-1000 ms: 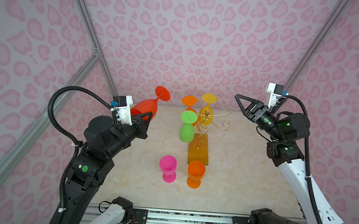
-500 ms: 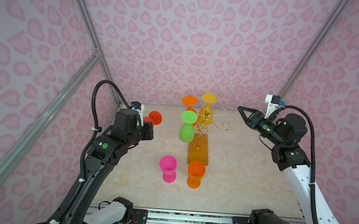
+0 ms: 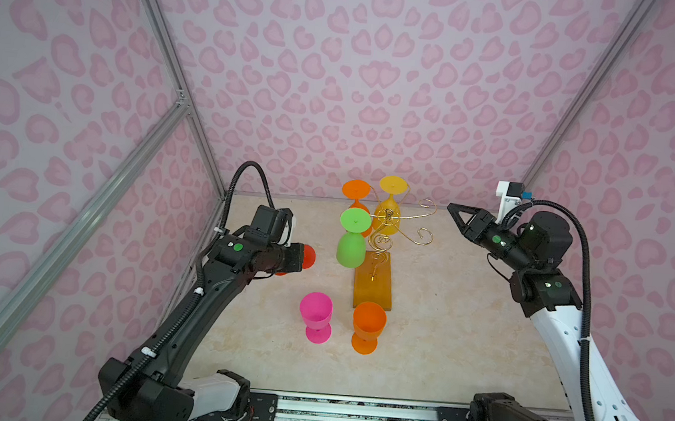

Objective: Take the wine glass off the wine glass rack
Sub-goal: 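Lower the red glass upright onto the table beside the magenta glass with the left gripper, then open the left gripper and raise it off the red glass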

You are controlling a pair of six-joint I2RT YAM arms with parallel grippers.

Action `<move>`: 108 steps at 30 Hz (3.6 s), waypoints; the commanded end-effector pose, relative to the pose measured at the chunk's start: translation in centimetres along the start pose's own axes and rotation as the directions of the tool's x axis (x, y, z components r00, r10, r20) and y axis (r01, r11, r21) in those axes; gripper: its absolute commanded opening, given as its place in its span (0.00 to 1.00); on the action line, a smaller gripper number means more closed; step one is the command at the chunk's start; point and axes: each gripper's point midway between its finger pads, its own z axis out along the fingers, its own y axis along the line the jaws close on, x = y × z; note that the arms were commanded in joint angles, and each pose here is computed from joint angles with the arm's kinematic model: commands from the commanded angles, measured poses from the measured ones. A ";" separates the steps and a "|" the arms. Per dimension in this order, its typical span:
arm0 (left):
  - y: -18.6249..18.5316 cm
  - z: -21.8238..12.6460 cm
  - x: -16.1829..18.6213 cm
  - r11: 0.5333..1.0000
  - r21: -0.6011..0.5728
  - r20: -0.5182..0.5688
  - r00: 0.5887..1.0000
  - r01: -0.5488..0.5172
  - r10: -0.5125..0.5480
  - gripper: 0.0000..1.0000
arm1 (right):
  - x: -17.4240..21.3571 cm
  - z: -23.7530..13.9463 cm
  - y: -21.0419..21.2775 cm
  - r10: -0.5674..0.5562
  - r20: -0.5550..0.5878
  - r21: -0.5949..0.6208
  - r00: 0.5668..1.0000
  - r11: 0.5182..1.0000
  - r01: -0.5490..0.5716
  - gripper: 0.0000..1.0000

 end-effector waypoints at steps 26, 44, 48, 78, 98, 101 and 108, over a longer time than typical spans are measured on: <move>-0.1 3.3 5.9 0.986 -0.070 -0.281 0.951 -0.154 0.128 0.03 | 0.9 1.2 -1.8 0.030 -0.047 0.020 0.998 0.999 -0.029 0.33; 0.4 5.1 7.2 0.976 -0.084 -0.378 0.913 -0.199 0.154 0.09 | 1.2 1.2 -2.4 0.040 -0.055 0.030 0.998 0.999 -0.039 0.33; 0.2 5.0 6.9 0.976 -0.083 -0.378 0.913 -0.201 0.156 0.13 | 1.3 1.2 -2.7 0.045 -0.056 0.035 0.997 0.998 -0.043 0.33; -7.0 -4.7 -0.2 0.974 0.175 0.024 0.990 -0.141 0.139 0.46 | 1.8 1.1 -3.7 0.064 -0.058 0.044 0.996 0.997 -0.061 0.33; -14.1 -9.8 -7.6 0.543 0.814 -0.008 0.939 0.205 -0.343 0.71 | 1.9 0.3 -4.4 0.082 -0.045 0.050 0.996 0.996 -0.080 0.33; -14.2 -9.7 -7.6 0.519 0.824 -0.032 0.933 0.228 -0.359 0.70 | 1.9 0.2 -4.6 0.085 -0.041 0.052 0.996 0.995 -0.083 0.33; -14.5 -9.1 -7.3 0.515 0.816 -0.065 0.926 0.264 -0.373 0.69 | 1.9 0.6 -4.9 0.098 -0.041 0.042 0.994 0.994 -0.096 0.33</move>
